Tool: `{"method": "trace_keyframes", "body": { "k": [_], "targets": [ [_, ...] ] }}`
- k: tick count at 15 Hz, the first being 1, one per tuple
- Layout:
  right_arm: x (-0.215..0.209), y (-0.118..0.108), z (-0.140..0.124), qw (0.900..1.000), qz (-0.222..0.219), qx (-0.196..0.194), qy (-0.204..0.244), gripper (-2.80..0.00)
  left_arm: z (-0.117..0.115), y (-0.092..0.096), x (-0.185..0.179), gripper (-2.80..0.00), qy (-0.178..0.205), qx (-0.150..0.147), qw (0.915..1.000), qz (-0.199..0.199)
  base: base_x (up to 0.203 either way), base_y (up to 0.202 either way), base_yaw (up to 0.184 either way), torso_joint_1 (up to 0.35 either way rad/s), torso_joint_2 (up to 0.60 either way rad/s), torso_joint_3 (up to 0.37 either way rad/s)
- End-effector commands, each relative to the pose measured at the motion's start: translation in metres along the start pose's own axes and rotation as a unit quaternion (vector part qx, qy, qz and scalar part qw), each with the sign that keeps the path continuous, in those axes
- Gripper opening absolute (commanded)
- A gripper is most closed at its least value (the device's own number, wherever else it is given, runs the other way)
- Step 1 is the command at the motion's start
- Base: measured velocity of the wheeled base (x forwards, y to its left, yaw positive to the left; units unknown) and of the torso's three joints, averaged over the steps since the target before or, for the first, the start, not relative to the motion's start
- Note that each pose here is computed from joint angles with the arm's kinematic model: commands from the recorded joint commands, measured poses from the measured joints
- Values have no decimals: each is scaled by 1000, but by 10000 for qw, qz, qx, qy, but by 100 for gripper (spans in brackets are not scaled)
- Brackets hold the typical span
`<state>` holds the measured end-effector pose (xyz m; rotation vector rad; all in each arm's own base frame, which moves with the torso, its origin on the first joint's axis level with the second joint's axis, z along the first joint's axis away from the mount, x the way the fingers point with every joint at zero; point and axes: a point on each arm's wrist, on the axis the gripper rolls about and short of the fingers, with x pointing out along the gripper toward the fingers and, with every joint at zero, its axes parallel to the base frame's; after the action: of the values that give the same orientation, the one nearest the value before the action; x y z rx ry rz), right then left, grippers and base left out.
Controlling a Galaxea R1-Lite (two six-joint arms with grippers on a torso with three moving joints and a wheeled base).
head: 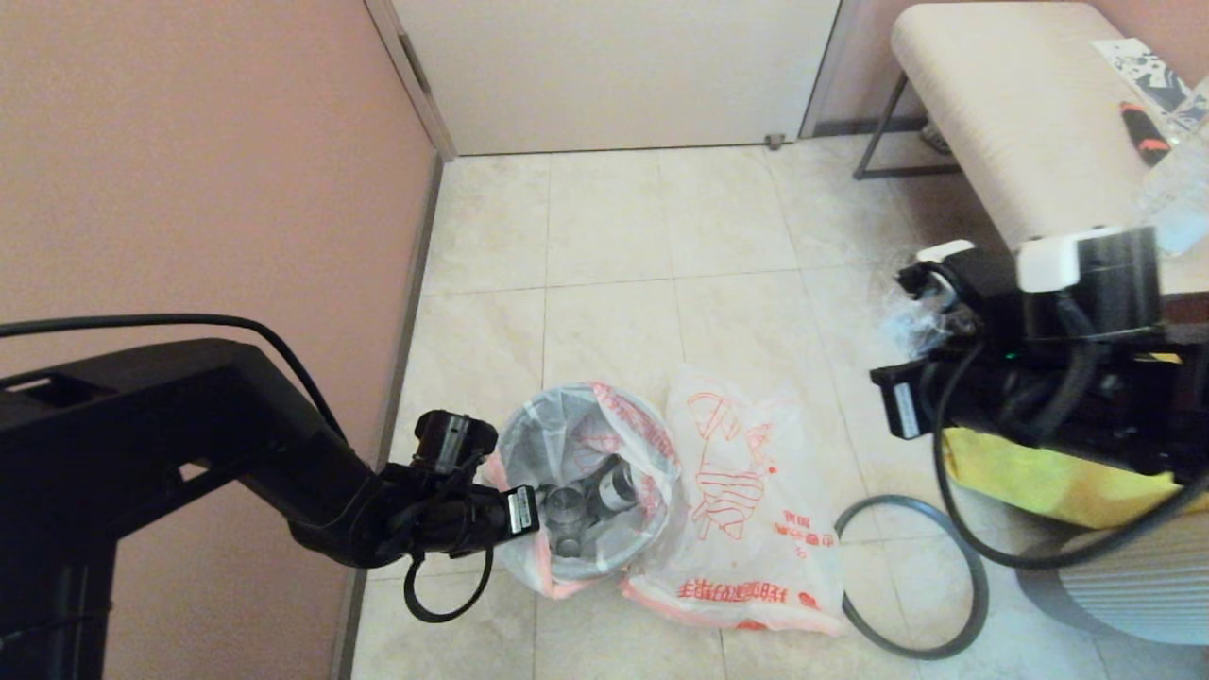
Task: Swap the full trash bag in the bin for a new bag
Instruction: Place the trash bag on the floor
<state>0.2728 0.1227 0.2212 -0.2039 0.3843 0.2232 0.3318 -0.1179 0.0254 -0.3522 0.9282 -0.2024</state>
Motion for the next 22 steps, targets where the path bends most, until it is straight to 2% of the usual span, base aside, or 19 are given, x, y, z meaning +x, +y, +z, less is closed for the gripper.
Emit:
{"method": "trace_keyframes", "body": {
  "k": [1, 3, 5, 6, 9, 11, 16, 22],
  "targets": [
    [71, 29, -10, 9989, 155, -191, 393, -280, -2, -3, 3, -280, -89, 34, 9999, -82, 0, 0, 0, 0, 0, 0],
    [105, 41, -15, 9982, 205, -322, 465, -280, -3, -1, 4, -280, -273, 59, 9995, -162, 0, 0, 0, 0, 0, 0],
    [131, 51, -22, 9970, 245, -494, 541, -280, -5, -2, 4, -280, -289, 82, 9994, -196, 0, 0, 0, 0, 0, 0],
    [143, 54, -24, 9968, 249, -541, 541, 0, -5, -3, 3, -280, -292, 88, 9993, -218, 0, 0, 0, 0, 0, 0],
    [166, 61, -17, 9976, 252, -518, 378, 0, -5, -3, 2, -280, -467, 108, 9984, -312, 0, 0, 0, 0, 0, 0],
    [178, 74, -18, 9975, 297, -549, 341, 0, -6, -2, 3, -280, -493, 106, 9982, -320, 0, 0, 0, 0, 0, 0],
    [211, 102, -18, 9962, 240, -703, 445, 0, -5, 0, 3, -280, -497, 66, 9982, -327, 0, 0, 0, 0, 0, 0],
    [215, 136, -27, 9926, 441, -936, 642, 0, 0, 5, 4, -280, -580, 28, 9973, -457, 0, 0, 0, 0, 0, 0]
  ]
}}
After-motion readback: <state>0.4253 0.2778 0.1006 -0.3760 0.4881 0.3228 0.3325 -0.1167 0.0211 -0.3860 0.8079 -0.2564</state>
